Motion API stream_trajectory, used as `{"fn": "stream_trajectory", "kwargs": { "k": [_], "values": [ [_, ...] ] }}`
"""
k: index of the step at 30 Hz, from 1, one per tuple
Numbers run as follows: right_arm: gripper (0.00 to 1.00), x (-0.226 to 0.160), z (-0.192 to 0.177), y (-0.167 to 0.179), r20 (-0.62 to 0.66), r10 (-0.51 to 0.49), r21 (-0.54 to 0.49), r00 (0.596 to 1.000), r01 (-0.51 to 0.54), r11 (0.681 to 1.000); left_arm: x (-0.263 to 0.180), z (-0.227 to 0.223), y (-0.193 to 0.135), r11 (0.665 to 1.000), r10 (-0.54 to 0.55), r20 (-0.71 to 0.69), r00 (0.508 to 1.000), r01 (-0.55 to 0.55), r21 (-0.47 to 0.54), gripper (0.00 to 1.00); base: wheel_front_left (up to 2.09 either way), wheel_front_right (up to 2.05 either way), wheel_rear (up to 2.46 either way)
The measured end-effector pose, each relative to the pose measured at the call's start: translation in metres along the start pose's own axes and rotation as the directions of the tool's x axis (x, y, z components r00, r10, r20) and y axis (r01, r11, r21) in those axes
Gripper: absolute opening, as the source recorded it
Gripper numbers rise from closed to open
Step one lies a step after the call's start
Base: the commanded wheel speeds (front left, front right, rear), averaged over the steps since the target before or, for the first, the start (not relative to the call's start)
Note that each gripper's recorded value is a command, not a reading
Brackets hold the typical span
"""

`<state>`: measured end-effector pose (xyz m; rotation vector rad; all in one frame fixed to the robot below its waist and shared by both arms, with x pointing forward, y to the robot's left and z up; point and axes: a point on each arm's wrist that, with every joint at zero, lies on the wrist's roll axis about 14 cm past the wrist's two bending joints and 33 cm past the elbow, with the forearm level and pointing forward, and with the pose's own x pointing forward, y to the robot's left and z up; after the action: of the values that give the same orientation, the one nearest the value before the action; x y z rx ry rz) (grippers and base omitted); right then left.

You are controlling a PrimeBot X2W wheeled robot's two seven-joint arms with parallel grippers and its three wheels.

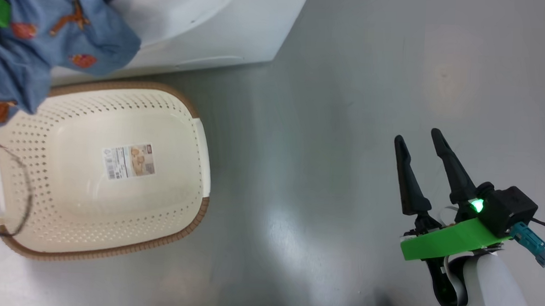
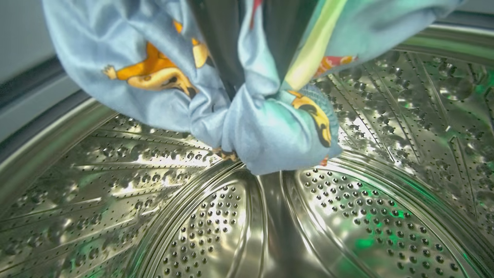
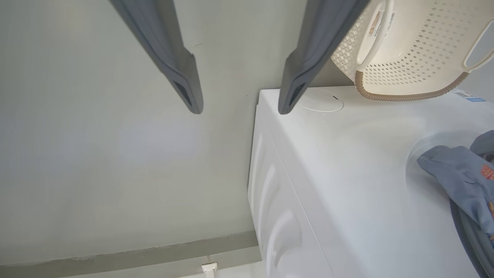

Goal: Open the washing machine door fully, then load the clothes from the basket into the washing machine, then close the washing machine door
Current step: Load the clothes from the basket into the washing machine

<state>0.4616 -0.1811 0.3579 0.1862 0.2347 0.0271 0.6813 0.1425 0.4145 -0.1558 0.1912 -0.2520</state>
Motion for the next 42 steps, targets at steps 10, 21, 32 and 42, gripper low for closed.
{"fn": "stream_trajectory", "kwargs": {
  "k": [10,21,32,42],
  "values": [
    [1.00,0.001,-0.022,-0.010,-0.053,-0.021,-0.009,0.998,0.021,1.000,0.031,-0.006,0.013,1.000,-0.004,-0.012,1.000,0.004,0.004,0.00,0.00,0.00,0.00],
    [1.00,-0.001,-0.027,-0.010,-0.068,-0.024,0.000,0.997,0.024,1.000,0.045,0.069,0.010,0.999,-0.021,0.286,0.958,0.009,0.043,0.00,0.00,0.00,0.00],
    [1.00,0.000,-0.021,-0.006,-0.055,-0.015,0.009,0.998,0.015,1.000,0.026,0.055,0.009,1.000,-0.004,0.269,0.963,0.001,0.010,1.00,0.00,0.00,0.00],
    [1.00,0.006,-0.006,0.000,-0.013,0.003,0.014,1.000,-0.002,1.000,0.011,0.057,0.006,1.000,0.014,0.259,0.966,-0.011,-0.010,1.00,0.00,0.00,0.00]
  ]
}}
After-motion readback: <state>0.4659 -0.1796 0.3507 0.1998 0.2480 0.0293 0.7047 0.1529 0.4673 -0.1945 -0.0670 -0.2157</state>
